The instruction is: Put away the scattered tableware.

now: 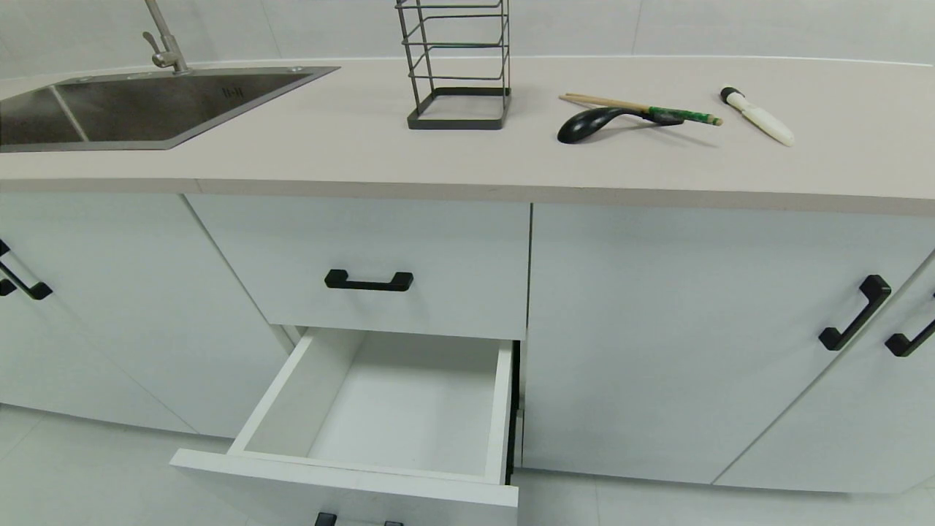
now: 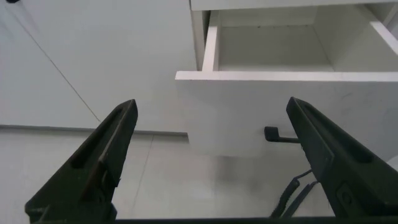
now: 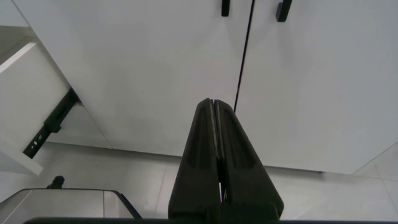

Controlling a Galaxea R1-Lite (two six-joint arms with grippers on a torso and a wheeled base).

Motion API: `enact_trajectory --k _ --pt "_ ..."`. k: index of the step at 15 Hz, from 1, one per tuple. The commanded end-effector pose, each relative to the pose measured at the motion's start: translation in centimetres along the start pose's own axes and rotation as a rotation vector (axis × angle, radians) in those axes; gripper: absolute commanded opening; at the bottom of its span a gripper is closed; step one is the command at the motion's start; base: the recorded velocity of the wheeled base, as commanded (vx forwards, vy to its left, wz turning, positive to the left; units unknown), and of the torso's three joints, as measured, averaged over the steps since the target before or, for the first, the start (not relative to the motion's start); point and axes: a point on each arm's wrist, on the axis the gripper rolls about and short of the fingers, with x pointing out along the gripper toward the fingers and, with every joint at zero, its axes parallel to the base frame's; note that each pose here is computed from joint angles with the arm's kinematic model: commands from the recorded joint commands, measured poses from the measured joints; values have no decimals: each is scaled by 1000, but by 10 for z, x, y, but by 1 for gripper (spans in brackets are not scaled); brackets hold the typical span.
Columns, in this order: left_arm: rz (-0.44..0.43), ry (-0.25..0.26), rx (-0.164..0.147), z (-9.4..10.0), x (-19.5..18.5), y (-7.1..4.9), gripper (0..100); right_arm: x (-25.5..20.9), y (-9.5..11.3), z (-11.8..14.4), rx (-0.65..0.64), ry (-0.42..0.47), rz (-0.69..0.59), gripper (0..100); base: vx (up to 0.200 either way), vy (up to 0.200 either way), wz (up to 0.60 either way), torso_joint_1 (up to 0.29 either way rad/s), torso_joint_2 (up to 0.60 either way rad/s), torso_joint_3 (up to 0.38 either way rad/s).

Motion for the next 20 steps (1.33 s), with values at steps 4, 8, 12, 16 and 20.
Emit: enact_trajectory --k 4,8,12,16,20 --pt "6 -10 -37 -1 -1 0 100 0 0 0 1 1 -1 0 0 0 0 0 0 0" --pt "11 -11 -45 0 -1 0 100 0 0 0 0 1 -1 0 0 -50 0 2 1 1" --pt "11 -11 -57 0 -1 0 100 0 0 0 0 1 -1 0 0 -200 0 4 -4 5" --pt "16 -11 -70 0 -1 0 100 0 0 0 -2 3 -1 0 0 0 450 2 2 1" --pt "16 -13 -71 0 -1 0 100 0 0 0 0 1 -1 0 0 0 300 0 1 2"
